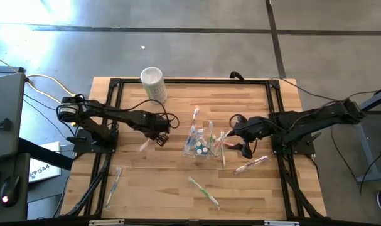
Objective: Pick & Place toothbrushing station
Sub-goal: Put the orange toothbrush into the left section of the transparent organizer
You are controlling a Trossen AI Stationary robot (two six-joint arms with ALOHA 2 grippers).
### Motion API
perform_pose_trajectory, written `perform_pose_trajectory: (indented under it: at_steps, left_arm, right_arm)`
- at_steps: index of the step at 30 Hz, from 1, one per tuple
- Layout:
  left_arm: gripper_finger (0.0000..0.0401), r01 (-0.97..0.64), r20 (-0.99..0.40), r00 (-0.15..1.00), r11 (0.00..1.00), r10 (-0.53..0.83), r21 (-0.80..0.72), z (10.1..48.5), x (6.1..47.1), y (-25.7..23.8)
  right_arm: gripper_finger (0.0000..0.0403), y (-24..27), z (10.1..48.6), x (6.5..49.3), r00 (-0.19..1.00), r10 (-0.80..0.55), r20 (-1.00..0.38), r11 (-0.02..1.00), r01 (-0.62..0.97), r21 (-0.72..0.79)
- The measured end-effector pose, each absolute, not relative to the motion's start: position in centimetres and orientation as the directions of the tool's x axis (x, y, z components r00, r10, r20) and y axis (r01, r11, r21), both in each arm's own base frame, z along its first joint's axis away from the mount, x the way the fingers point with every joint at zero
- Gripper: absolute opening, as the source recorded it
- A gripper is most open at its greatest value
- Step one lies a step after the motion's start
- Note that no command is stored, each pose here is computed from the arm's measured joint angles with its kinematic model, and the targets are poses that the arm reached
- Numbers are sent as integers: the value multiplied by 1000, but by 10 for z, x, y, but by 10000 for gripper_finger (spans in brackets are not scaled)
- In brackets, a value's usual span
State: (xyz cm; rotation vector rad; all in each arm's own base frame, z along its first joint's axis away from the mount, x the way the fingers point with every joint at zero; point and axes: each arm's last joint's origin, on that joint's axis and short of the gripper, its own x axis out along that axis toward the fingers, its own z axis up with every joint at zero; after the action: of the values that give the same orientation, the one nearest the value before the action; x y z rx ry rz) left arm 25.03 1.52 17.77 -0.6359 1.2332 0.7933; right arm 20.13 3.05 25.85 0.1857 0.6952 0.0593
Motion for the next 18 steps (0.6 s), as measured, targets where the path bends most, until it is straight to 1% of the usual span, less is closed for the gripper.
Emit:
perform_pose_trajectory:
  at_steps: [7, 12, 15, 18]
  left_arm:
    - [3, -782, -932, 98, 606, 349, 145, 226, 259, 2]
    - [3, -778, -885, 103, 591, 454, 213, 267, 260, -12]
    - [2, -772, -854, 142, 596, 500, 220, 288, 260, -24]
    - [2, -752, -822, 230, 631, 521, 189, 305, 264, -37]
  right_arm:
    - [270, 32, 242, 210, 698, 106, -708, 976, 63, 208]
    - [270, 32, 238, 210, 666, 101, -739, 972, 94, 217]
    - [270, 32, 236, 208, 649, 98, -755, 970, 107, 219]
    - [270, 31, 234, 207, 629, 92, -772, 969, 121, 215]
